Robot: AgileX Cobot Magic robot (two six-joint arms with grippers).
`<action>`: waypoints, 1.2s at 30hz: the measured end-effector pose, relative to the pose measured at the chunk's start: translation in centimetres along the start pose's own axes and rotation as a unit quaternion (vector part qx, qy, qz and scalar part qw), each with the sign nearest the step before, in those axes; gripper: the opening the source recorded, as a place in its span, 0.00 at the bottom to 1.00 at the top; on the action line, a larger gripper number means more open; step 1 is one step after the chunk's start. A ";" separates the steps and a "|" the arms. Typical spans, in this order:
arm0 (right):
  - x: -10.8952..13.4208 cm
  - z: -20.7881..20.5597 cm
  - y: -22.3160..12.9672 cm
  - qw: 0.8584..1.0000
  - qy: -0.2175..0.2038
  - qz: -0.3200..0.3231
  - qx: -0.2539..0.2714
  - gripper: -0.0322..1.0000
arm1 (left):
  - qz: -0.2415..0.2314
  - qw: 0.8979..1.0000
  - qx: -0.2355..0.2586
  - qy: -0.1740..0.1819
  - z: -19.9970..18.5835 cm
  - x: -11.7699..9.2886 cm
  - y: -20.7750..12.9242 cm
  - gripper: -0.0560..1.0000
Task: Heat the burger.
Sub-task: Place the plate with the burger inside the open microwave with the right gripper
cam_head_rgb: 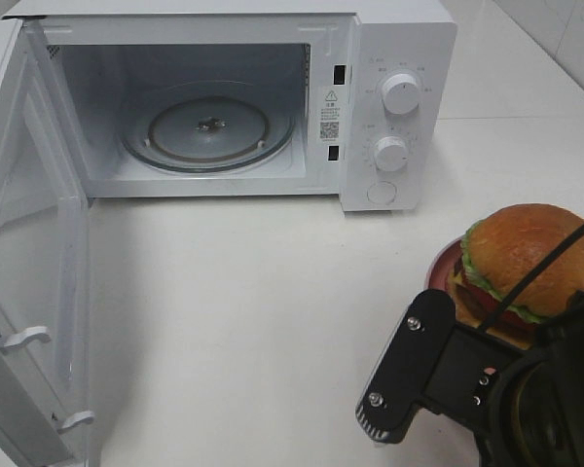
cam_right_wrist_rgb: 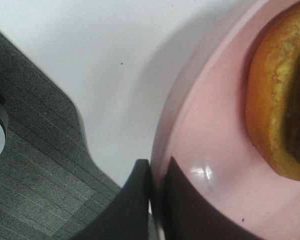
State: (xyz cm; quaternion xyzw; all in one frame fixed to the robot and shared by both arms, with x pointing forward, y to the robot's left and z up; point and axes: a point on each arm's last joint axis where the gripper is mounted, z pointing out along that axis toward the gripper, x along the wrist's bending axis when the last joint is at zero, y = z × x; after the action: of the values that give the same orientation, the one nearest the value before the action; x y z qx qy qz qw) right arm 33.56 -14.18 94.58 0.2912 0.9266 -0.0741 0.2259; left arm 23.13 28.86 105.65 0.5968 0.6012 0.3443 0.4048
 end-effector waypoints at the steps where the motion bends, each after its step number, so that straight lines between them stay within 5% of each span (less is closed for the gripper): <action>1: 0.2 -0.1 0.0 1.000 0.001 -0.015 -0.005 0.07 | 0.000 1.000 0.000 0.000 0.0 0.0 0.0 0.97; 21: 0.5 -0.2 1.2 0.984 -0.004 -0.164 -0.072 0.08 | 0.000 1.000 0.000 0.000 0.0 0.0 0.0 0.97; 36: 0.8 -0.4 2.1 0.952 -0.007 -0.279 -0.124 0.08 | 0.000 1.000 0.000 0.000 0.0 0.0 0.0 0.97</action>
State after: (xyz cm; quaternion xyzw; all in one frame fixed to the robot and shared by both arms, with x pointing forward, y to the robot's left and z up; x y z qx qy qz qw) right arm 33.98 -11.97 94.55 -0.0097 0.9713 -0.0209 0.2368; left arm 23.13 28.86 105.65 0.5968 0.6012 0.3443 0.4048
